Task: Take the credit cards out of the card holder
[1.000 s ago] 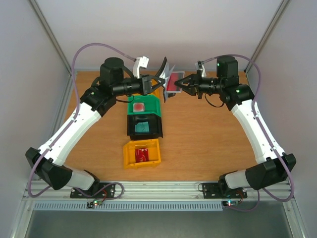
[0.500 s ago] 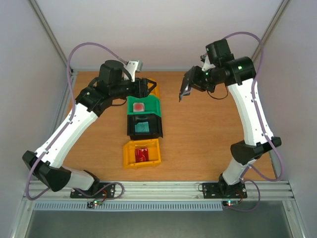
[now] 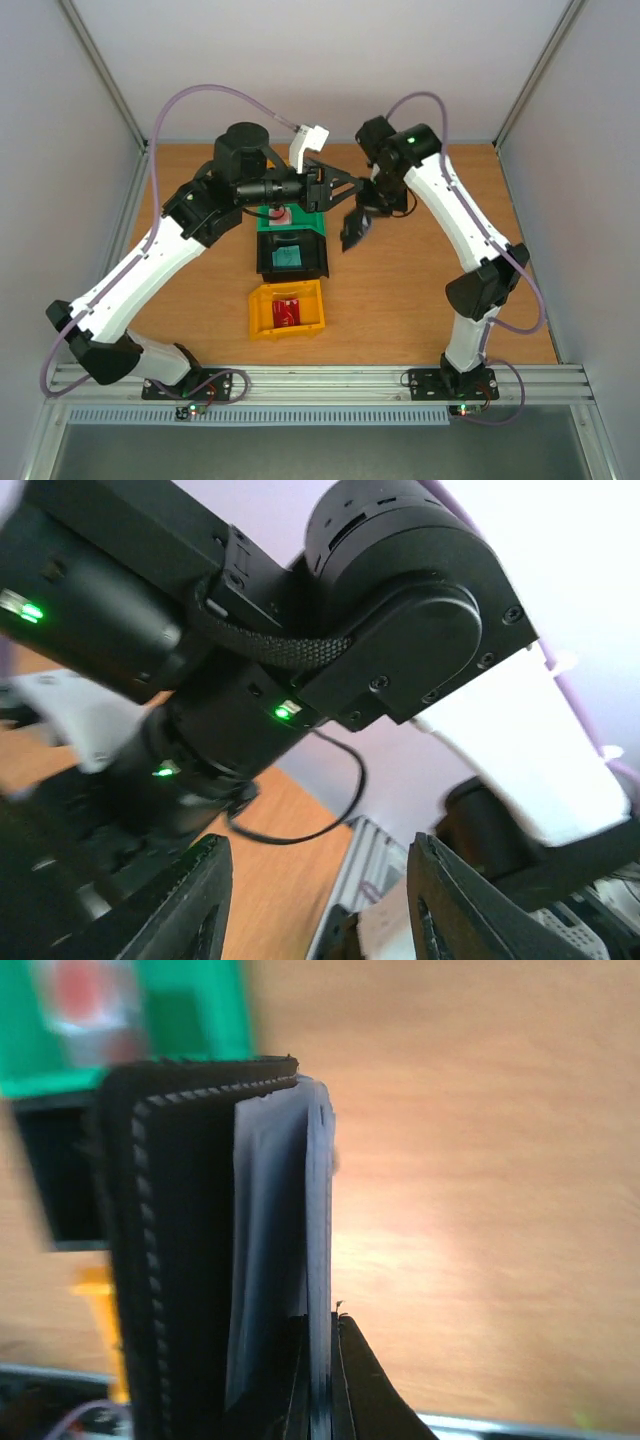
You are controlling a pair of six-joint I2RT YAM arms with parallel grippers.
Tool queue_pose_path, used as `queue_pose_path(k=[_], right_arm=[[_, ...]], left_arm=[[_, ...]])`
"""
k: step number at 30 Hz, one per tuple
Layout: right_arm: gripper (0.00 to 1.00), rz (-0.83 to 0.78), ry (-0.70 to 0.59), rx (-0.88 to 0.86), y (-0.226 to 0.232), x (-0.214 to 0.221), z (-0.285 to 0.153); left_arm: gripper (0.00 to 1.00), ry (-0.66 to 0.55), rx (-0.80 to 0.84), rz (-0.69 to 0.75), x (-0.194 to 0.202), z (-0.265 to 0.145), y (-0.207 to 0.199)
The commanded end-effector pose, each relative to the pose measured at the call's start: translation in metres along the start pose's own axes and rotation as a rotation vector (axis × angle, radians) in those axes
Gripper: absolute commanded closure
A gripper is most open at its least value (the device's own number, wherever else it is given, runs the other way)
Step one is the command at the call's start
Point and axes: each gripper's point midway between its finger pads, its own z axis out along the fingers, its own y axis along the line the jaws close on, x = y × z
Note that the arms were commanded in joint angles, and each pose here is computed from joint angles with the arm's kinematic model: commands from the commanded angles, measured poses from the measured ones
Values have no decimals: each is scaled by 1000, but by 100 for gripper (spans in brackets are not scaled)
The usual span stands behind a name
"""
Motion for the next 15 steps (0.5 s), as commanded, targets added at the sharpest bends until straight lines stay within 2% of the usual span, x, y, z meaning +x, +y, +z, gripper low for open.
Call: queue_pose_path(k=[1, 4, 7, 10, 15], right_arm=[[99, 70, 118, 259, -88, 28, 26], [99, 83, 135, 287, -107, 41, 48], [99, 90, 240, 313, -117, 65, 81], [98, 80, 248, 375, -127, 72, 92], [98, 118, 266, 114, -93, 79, 153]], left_arm=[[52, 1, -150, -142, 18, 13, 58], [53, 23, -153, -204, 36, 23, 77], [53, 55, -154, -275, 57, 37, 94], [53, 84, -152, -305, 68, 49, 106], [56, 118, -196, -334, 95, 64, 134]])
